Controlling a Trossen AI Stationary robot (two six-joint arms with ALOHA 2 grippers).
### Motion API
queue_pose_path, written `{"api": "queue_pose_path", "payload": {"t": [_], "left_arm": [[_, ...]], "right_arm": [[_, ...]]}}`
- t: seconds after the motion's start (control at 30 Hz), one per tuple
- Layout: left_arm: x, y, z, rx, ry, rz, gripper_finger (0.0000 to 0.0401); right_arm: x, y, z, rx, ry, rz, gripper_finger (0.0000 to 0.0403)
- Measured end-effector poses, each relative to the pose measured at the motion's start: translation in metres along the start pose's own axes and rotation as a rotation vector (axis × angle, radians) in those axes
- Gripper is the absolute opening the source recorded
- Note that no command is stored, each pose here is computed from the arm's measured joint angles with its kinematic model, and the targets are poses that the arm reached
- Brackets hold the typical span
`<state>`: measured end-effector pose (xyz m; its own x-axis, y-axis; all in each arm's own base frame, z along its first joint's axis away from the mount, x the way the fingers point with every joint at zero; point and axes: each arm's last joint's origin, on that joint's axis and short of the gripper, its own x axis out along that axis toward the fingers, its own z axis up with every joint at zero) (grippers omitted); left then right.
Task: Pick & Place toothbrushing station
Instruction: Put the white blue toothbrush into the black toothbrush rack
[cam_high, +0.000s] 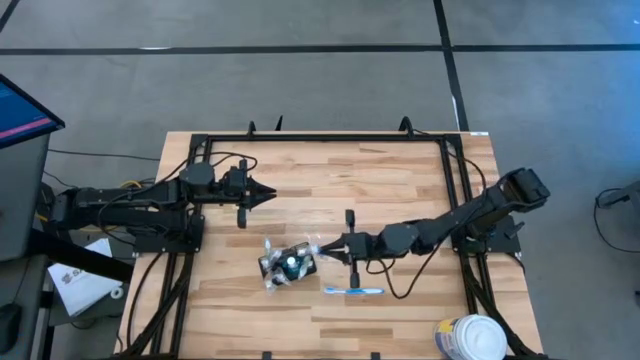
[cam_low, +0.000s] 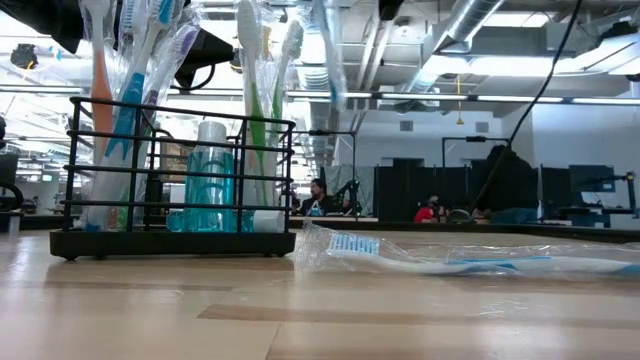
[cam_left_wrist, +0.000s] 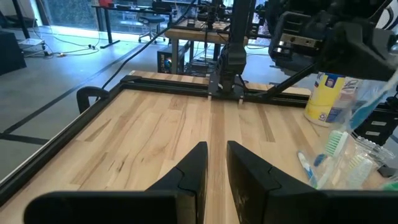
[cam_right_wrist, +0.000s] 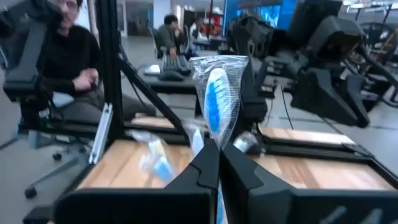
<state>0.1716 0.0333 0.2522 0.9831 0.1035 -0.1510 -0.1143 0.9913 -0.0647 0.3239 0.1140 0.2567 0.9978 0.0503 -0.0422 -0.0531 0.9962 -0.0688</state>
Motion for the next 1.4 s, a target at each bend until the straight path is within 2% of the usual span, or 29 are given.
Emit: {"api": "queue_pose_path", "payload": {"t": [0.4, 0.8, 1.0, 1.13, 1.4], "left_arm": [[0.000, 0.000, 0.000, 0.000, 0.000, 0.001, 0.0053], [0.000, 0.000, 0.000, 0.000, 0.000, 0.000, 0.0053], [0.000, 0.000, 0.000, 0.000, 0.000, 0.001, 0.0053], [0.000, 0.000, 0.000, 0.000, 0.001, 0.001, 0.0053], [0.000, 0.000, 0.000, 0.000, 0.001, 0.000, 0.0053]], "right_arm": [[0.022, 0.009, -0.026, -0.013, -0.104, 0.021, 0.0000], [0.023, 0.009, -0.025, -0.034, -0.157, 0.057, 0.0000], [0.033, 0.010, -0.041, -0.065, -0.210, 0.042, 0.0000], [0.037, 0.010, -0.052, -0.081, -0.179, 0.043, 0.0000], [0.038, 0.010, -0.055, -0.101, -0.144, 0.043, 0.0000]]}}
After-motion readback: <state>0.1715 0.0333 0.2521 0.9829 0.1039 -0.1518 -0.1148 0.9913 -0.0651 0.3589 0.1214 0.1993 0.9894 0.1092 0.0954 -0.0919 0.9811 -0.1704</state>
